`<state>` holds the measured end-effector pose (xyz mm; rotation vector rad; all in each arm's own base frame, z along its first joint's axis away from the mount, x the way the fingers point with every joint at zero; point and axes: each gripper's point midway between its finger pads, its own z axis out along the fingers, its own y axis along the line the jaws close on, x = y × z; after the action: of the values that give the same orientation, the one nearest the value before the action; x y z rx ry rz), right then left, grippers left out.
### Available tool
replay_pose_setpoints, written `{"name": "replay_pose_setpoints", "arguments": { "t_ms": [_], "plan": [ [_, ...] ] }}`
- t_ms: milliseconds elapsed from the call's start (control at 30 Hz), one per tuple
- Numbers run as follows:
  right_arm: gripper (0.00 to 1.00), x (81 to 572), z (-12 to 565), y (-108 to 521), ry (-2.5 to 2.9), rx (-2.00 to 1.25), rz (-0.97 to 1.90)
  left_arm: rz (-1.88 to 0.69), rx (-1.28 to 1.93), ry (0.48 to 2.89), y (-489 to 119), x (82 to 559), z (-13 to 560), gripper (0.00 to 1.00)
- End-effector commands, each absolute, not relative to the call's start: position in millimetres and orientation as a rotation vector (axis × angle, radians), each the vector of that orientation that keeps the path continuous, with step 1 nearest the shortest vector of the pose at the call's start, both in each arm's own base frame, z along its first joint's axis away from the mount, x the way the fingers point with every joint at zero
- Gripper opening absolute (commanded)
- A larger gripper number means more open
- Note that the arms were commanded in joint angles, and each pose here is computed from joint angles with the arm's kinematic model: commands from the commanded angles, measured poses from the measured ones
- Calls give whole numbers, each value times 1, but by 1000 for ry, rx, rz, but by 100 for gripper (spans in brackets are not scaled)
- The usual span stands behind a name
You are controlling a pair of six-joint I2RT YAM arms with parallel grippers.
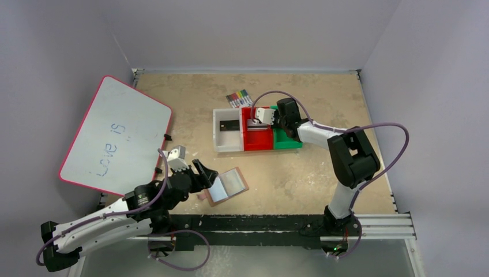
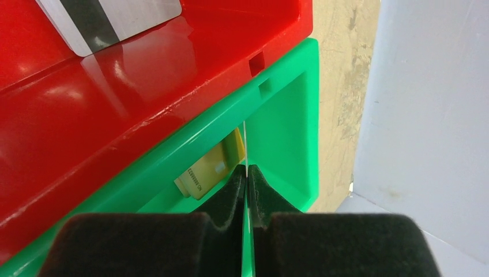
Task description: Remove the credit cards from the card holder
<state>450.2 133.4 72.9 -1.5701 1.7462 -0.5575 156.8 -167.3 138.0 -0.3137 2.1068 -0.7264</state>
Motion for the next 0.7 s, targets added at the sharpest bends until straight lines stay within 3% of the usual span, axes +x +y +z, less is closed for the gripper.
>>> {"name": "replay_pose_setpoints", "arguments": {
  "t_ms": [0, 667],
  "plan": [
    [4, 469, 95, 139, 1689, -1524, -581, -764, -347, 2053, -168, 162, 160, 68],
    [10, 457, 72, 142, 1727, -1560, -499, -764, -333, 2073, -175, 162, 156, 67]
  ]
}}
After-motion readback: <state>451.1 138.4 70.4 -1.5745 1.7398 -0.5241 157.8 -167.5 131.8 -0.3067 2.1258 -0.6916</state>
